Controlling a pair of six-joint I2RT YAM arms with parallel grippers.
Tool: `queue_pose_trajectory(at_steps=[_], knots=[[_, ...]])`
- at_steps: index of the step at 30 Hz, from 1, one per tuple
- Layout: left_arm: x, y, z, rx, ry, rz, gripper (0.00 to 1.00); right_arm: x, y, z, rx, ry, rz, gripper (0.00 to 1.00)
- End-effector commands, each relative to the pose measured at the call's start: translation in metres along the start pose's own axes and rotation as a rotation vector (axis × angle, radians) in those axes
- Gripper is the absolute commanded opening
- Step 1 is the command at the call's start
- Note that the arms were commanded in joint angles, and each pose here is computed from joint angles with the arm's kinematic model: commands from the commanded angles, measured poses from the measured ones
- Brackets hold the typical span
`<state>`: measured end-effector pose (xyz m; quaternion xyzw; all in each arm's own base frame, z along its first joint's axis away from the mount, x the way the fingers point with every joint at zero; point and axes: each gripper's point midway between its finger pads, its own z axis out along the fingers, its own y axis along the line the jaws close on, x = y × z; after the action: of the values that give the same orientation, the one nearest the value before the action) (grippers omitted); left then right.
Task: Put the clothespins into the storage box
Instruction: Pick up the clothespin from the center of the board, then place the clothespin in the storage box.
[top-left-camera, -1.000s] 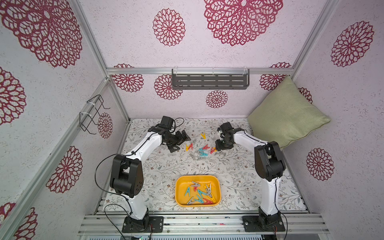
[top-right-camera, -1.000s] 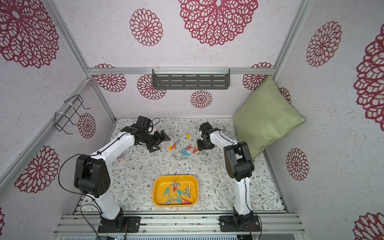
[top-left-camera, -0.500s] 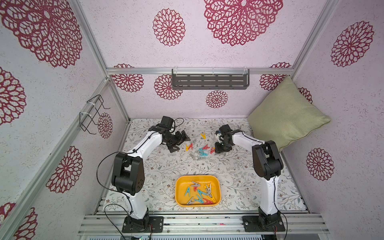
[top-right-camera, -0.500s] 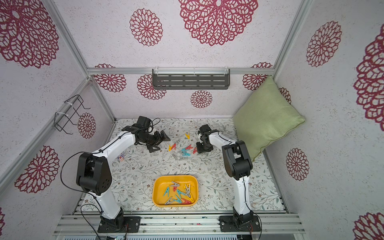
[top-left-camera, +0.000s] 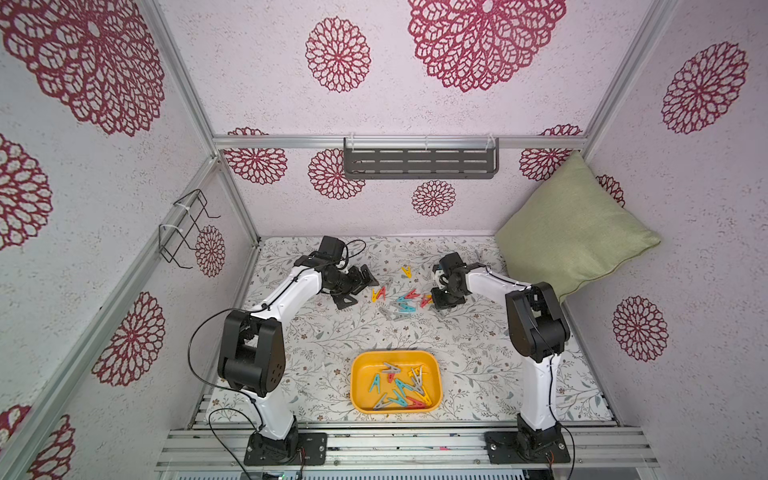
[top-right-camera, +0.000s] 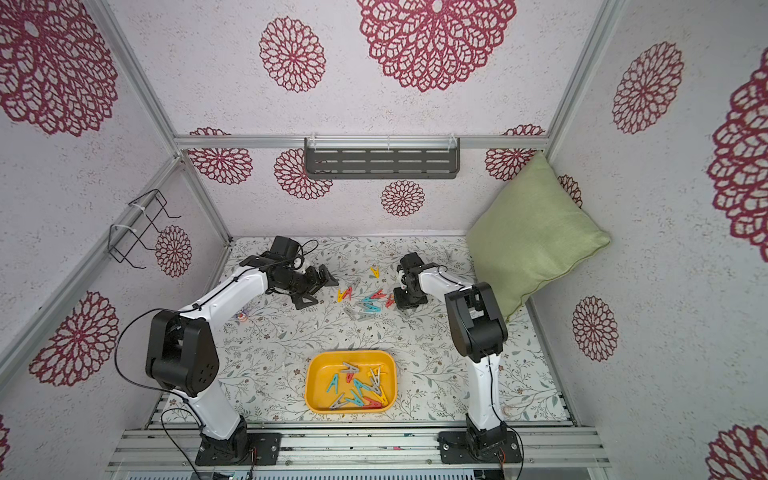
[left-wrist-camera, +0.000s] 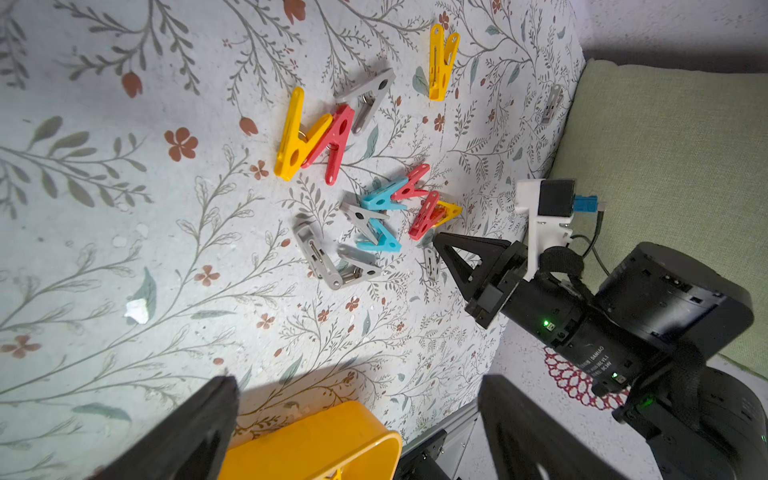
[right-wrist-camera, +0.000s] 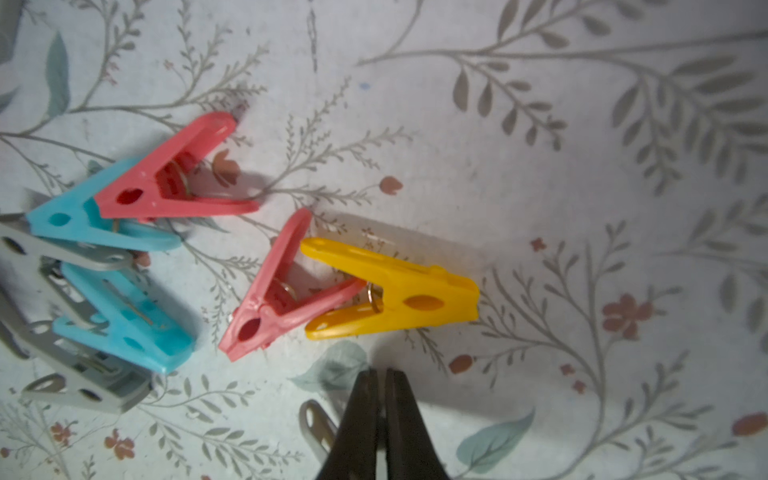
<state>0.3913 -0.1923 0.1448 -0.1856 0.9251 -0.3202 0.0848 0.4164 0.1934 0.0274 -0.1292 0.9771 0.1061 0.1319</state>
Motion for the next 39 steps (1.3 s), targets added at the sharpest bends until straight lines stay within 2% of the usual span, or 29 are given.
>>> queue_pose_trajectory(at_steps=[1,8,13,20,27,30,33,36,39], knots=[[0.001,-0.005,-0.017,0.022,-0.045,0.018,0.98,-0.011,0.017,-0.044,-0.042,-0.074,0.004,0.07],[0.016,0.01,-0.032,0.008,-0.087,-0.005,0.98,-0.001,0.069,-0.093,-0.122,-0.138,-0.076,0.05],[0.029,0.023,-0.046,-0.006,-0.131,-0.021,0.99,0.034,0.127,-0.116,-0.187,-0.141,-0.19,0.05],[0.033,0.031,-0.076,-0.007,-0.246,-0.024,0.98,0.11,0.192,-0.124,-0.294,-0.104,-0.336,0.05],[0.022,0.03,-0.113,0.022,-0.34,-0.049,0.97,0.175,0.202,-0.103,-0.283,-0.044,-0.408,0.07],[0.021,0.029,-0.119,0.02,-0.328,-0.059,0.97,0.184,0.198,-0.095,-0.268,-0.042,-0.396,0.14],[0.021,0.033,-0.123,0.004,-0.323,-0.101,0.97,0.182,0.194,-0.093,-0.247,-0.069,-0.376,0.31],[0.019,0.032,-0.118,0.014,-0.297,-0.123,0.97,0.173,0.192,-0.096,-0.227,-0.11,-0.366,0.42],[0.018,0.026,-0.106,0.061,-0.258,-0.119,0.97,0.157,0.195,-0.103,-0.219,-0.152,-0.353,0.45]])
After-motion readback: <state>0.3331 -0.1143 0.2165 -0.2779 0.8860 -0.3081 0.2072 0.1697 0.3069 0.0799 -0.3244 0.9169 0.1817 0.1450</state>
